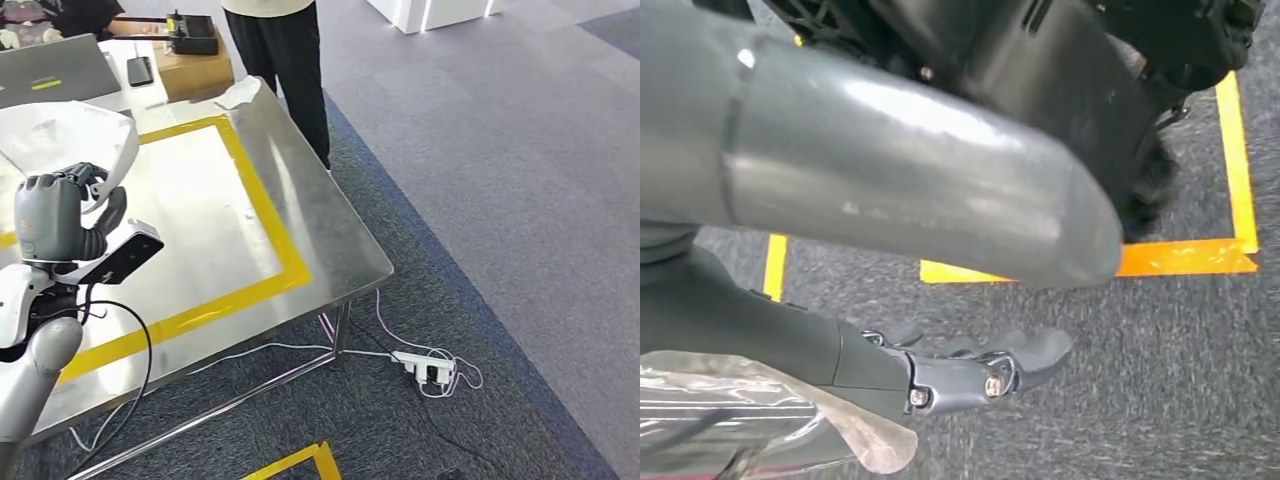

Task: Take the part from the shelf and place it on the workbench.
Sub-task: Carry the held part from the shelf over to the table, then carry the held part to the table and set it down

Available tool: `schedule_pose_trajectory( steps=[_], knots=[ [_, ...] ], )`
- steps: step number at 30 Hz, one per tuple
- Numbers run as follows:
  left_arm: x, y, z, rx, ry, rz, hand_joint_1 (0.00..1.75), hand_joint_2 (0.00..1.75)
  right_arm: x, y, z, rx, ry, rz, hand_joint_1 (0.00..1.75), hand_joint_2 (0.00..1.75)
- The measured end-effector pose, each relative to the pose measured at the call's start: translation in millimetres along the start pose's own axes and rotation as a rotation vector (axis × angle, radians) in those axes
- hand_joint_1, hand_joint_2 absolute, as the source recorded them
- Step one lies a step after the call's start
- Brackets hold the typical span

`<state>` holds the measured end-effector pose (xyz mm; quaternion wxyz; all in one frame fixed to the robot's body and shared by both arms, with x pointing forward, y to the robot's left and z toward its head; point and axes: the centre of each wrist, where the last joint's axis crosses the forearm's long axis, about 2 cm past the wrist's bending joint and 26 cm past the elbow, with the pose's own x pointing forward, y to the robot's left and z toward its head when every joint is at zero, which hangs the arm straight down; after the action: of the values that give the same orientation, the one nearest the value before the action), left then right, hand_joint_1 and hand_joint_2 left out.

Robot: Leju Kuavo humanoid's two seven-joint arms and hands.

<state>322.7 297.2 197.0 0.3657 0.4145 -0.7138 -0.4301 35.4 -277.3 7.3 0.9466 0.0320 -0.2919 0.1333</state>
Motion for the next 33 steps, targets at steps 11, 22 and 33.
schedule_pose_trajectory(
  steps=[11,22,33],
  knots=[
    [1.9,-0.7,0.4,-0.001,-0.001,0.003,1.73,1.75,-0.6,-1.3,1.3,-0.001,0.005,0.003,0.0,0.0],
    [0.1,-0.1,2.0,-0.002,0.002,-0.001,1.73,1.75,0.5,-1.0,2.2,0.003,-0.002,0.006,0.0,0.0],
    [1.3,1.3,0.2,0.002,0.001,-0.002,1.73,1.75,1.7,-1.5,1.9,0.002,-0.007,0.007,0.0,0.0]
  ],
)
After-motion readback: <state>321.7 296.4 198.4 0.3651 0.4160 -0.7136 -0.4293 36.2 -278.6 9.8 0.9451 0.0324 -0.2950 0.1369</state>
